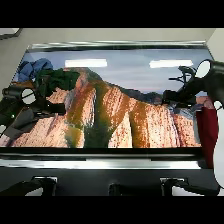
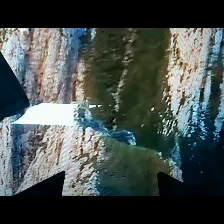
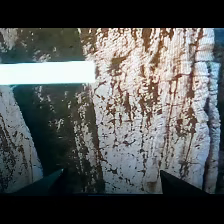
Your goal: Fold the shirts.
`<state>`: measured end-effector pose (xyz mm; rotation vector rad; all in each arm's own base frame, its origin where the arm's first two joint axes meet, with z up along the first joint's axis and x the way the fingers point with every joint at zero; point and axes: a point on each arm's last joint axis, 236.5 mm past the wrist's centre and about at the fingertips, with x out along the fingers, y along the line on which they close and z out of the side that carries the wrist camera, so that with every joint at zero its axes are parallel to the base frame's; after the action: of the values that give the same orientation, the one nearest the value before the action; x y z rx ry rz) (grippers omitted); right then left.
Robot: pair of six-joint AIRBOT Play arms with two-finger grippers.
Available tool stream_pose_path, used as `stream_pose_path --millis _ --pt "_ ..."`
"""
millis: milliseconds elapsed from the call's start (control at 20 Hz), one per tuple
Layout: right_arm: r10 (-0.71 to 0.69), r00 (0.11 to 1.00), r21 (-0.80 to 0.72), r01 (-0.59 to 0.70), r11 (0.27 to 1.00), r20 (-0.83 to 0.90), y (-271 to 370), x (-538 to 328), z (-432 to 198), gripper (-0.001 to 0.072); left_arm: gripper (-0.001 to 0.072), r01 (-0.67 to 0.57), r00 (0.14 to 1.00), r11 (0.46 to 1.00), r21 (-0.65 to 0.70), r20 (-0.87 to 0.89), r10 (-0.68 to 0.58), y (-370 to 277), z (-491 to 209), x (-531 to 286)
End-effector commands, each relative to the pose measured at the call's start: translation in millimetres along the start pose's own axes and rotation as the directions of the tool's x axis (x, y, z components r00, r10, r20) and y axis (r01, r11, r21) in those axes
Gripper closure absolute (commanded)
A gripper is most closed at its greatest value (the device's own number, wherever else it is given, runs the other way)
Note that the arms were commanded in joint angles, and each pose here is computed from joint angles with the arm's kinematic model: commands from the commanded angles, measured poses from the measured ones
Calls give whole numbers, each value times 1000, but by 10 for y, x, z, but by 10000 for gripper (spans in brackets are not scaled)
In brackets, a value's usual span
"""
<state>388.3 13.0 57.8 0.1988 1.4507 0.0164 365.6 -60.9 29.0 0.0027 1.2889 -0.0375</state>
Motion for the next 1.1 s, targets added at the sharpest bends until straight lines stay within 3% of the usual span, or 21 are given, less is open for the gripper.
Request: stream_pose_path --millis 0,150,200,300,400,500,650,750,900,1050 --pt "-1 1000 0 1 1000 21 -1 1 52 16 24 4 1000 1000 0 22 -4 -11 51 0" --pt "-2 1000 -8 2 1000 30 -3 1 72 15 22 6 1000 1000 1 13 -6 -21 31 -6" --pt "-1 999 -11 1 1000 42 0 0 101 16 -13 -10 1000 1000 11 15 10 27 49 -37" --pt "0 998 -11 1 1000 59 1 -2 140 15 -13 -111 992 994 -22 53 112 432 227 -296" --pt "5 998 -11 -4 1000 68 12 -2 164 16 -13 -252 958 953 -171 93 270 1260 391 -731" --pt "18 998 -10 -17 1000 68 43 -3 163 16 -13 -278 942 867 -414 58 330 2041 219 -992" --pt "42 997 -7 -42 999 67 100 -4 160 25 -13 -201 972 711 -674 -48 229 2691 -396 -788" --pt "64 996 -6 -63 998 64 151 -8 152 25 -13 -167 983 609 -775 -84 162 2887 -742 -440" --pt "96 994 5 -96 995 56 228 -13 133 25 -13 -89 991 534 -841 -22 130 2990 -884 27" --pt "117 991 26 -119 993 62 278 -18 148 25 -13 70 993 530 -845 108 40 2797 -657 429"
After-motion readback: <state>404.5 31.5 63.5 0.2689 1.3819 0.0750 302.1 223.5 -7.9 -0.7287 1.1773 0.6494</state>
